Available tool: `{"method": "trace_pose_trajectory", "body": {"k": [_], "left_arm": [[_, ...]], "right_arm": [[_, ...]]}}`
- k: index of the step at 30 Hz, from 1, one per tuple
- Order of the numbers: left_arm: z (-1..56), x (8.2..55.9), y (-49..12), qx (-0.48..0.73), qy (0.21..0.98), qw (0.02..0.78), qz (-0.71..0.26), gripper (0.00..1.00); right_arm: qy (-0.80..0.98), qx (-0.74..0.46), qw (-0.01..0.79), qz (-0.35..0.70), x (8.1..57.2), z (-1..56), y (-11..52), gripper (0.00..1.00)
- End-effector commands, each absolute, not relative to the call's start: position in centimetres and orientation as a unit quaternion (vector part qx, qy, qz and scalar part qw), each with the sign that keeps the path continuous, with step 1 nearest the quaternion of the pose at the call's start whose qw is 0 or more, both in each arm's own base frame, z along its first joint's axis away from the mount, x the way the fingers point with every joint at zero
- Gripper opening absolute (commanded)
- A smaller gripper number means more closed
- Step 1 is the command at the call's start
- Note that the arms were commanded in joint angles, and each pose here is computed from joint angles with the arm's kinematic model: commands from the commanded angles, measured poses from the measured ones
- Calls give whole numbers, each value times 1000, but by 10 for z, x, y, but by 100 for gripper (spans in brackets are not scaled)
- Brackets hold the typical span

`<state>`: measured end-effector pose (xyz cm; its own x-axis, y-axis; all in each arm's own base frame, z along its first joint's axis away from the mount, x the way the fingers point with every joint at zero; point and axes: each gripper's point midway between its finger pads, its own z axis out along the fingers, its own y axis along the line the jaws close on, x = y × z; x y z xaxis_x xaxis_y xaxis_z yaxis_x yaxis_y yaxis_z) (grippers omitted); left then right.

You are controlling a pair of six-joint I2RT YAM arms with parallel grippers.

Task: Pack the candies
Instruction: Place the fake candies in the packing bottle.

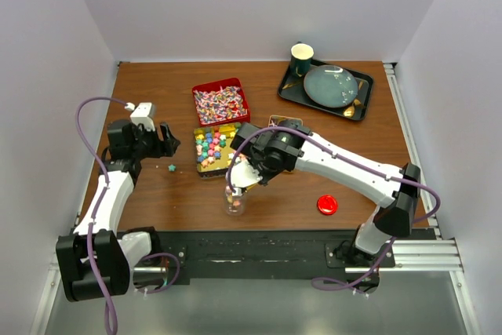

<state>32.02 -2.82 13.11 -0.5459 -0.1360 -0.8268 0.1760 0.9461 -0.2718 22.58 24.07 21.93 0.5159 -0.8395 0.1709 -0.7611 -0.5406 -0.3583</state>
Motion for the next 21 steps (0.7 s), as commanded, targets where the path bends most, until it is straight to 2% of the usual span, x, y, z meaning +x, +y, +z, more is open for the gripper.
{"method": "trace_pose_trajectory", "body": {"k": [1, 14, 21], "left_arm": [[147, 324, -29, 14, 846, 505, -171, 75], [153, 321, -33, 15, 836, 518, -181, 76], [163, 316, -46, 34, 824, 524, -212, 76]], "right_arm": [[453, -867, 51, -203, 211, 240, 202, 0], [440, -863, 45, -243, 207, 248, 196, 0], [466, -856, 103, -200, 200, 267, 205, 0]]}}
